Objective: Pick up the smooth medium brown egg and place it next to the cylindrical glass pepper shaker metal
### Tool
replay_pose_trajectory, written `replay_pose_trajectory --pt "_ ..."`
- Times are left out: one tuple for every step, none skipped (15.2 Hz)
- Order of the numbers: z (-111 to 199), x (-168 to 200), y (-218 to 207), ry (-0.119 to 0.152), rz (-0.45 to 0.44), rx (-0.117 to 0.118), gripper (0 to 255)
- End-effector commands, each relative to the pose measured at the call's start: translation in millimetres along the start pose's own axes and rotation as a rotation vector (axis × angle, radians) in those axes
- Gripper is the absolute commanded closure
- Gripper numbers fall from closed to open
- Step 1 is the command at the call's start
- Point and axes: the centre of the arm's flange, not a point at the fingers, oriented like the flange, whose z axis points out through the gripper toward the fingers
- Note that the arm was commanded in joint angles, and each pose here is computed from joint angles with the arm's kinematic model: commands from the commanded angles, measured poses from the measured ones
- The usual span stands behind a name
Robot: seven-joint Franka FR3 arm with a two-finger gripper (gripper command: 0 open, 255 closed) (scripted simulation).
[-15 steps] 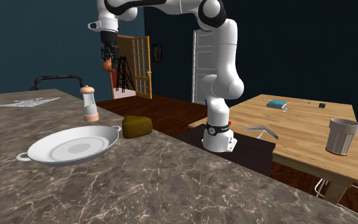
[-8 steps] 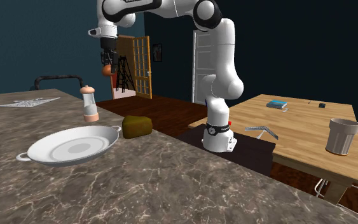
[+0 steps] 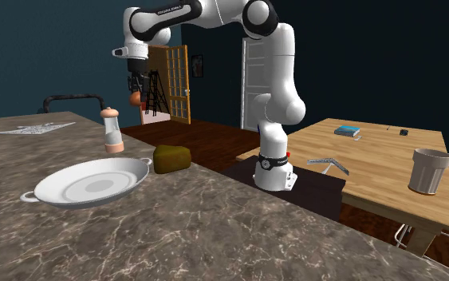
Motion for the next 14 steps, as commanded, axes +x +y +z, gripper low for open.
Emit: replay_pose_trajectory --pt "10 -1 1 0.001 0.000 -0.001 255" --pt "15 -1 0 0.001 0.000 -0.001 255" --pt "20 -2 0 0.001 0.000 -0.001 255" --pt "26 -2 0 0.001 0.000 -0.001 255" --pt "31 -2 0 0.001 0.000 -0.001 255" --pt "36 -2 0 0.001 0.000 -0.001 255" --pt "42 -3 0 0.001 0.000 -0.001 255" --pt "47 -3 0 0.001 0.000 -0.001 255" --pt "52 -3 0 0.001 0.000 -0.001 255" --pt "57 -4 0 0.001 0.000 -0.001 255" --pt "63 -4 0 0.001 0.000 -0.001 255" --pt "68 -4 0 0.001 0.000 -0.001 255" --pt "73 -5 -1 0.001 0.000 -0.001 255" --pt "78 -5 -1 0.001 0.000 -0.001 255"
